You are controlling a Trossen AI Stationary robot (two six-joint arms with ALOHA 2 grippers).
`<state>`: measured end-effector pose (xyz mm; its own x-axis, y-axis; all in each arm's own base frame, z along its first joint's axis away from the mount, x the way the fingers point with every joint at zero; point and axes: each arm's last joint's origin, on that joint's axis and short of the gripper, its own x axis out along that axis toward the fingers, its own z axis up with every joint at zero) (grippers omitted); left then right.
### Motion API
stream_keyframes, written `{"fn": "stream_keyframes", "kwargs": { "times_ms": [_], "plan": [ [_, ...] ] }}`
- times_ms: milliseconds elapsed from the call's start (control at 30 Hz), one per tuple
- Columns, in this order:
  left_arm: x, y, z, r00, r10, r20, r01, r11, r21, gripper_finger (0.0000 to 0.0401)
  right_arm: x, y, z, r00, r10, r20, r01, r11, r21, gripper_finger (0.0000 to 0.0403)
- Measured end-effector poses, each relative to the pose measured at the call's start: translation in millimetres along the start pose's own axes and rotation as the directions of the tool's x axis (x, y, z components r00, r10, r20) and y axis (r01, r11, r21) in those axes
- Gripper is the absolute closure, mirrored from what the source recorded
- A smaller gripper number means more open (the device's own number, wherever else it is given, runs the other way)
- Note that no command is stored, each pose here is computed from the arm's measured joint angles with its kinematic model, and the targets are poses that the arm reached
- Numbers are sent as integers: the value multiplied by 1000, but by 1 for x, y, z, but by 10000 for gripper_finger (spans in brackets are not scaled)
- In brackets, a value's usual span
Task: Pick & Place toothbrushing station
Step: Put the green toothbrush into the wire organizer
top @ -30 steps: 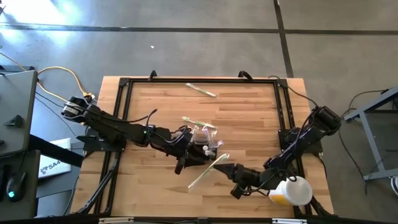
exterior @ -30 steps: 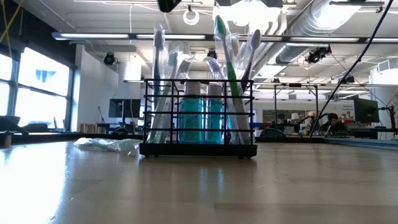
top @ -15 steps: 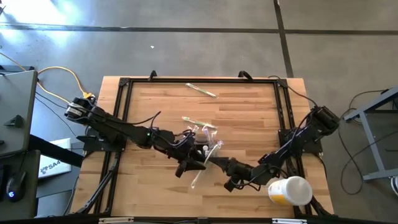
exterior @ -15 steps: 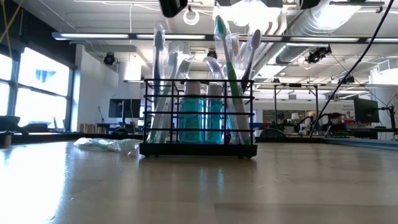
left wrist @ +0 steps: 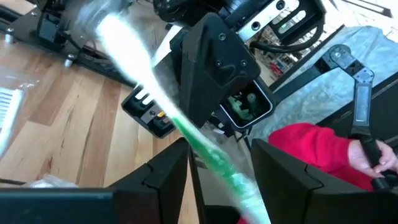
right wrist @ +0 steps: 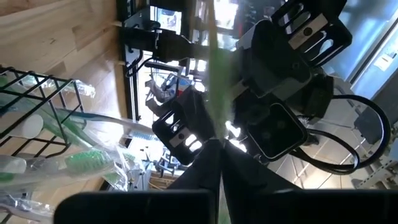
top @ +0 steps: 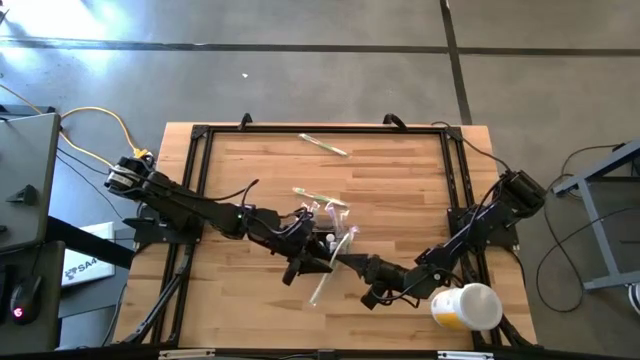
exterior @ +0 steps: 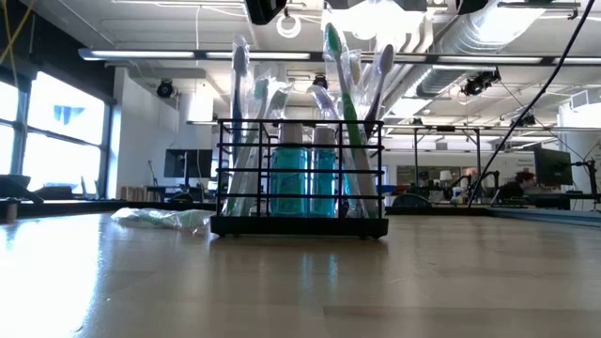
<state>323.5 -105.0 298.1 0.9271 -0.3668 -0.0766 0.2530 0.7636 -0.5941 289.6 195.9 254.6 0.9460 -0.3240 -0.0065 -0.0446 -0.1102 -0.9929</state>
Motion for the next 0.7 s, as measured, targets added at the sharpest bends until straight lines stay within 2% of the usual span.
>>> {"fn": "stream_keyframes", "kwargs": {
  "times_ms": [700],
  "plan": [
    [7,6,-7,1000,15,-20,-15,1000,7,236,5,1,-4,1000,3,-14,-3,1000,-2,400]
  ]
}}
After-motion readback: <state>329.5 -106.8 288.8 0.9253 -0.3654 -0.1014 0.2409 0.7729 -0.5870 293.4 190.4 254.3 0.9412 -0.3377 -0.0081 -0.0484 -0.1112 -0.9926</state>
